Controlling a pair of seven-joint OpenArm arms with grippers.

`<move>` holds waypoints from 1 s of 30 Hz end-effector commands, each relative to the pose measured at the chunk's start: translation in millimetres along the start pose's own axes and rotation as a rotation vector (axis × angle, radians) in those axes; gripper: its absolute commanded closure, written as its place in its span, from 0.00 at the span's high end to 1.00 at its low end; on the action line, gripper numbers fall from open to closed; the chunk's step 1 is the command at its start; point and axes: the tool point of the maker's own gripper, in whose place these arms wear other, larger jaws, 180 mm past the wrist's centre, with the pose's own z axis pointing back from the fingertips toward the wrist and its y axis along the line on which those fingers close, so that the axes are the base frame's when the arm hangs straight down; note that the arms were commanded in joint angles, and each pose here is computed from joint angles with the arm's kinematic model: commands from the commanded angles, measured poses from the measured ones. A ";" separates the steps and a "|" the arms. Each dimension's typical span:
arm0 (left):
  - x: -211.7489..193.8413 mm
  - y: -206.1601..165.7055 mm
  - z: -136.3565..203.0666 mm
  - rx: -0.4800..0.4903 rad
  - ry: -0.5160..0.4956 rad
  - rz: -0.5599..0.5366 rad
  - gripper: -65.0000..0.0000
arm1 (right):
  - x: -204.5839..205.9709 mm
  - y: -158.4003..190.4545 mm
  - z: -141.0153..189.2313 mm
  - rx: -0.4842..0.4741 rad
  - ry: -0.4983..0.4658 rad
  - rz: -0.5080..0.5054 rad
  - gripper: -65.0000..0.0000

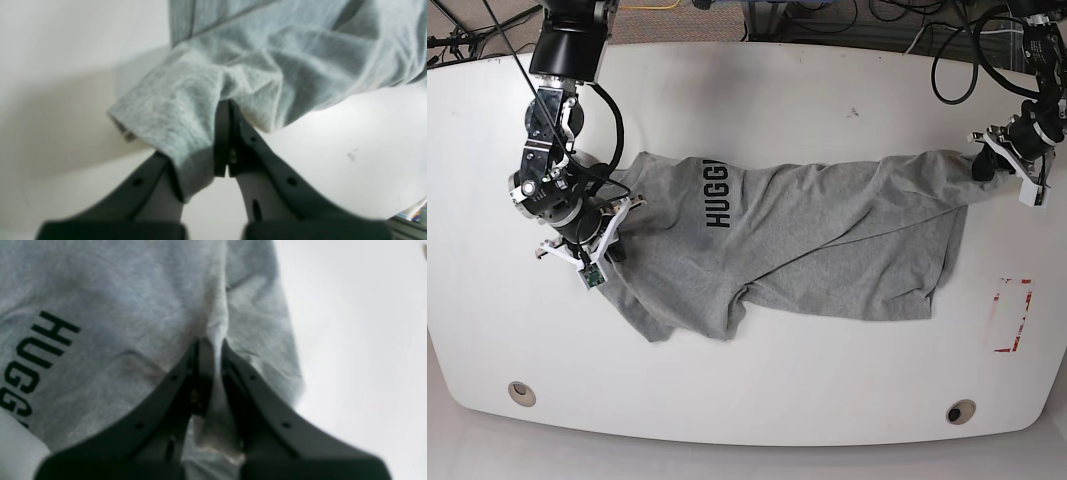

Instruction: Fold the T-shirt properly

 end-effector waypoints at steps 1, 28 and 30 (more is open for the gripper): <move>32.4 -9.5 11.1 -0.010 -0.082 -0.080 0.00 | 26.2 -20.2 18.2 -0.070 -0.070 0.005 0.00; 229.1 -53.2 67.9 0.026 -0.532 -0.360 0.00 | 153.5 -139.0 77.3 -0.325 -0.256 0.026 0.00; 246.4 -53.6 78.1 0.041 -0.570 -0.382 0.00 | 166.3 -146.9 81.3 -0.333 -0.278 0.021 0.00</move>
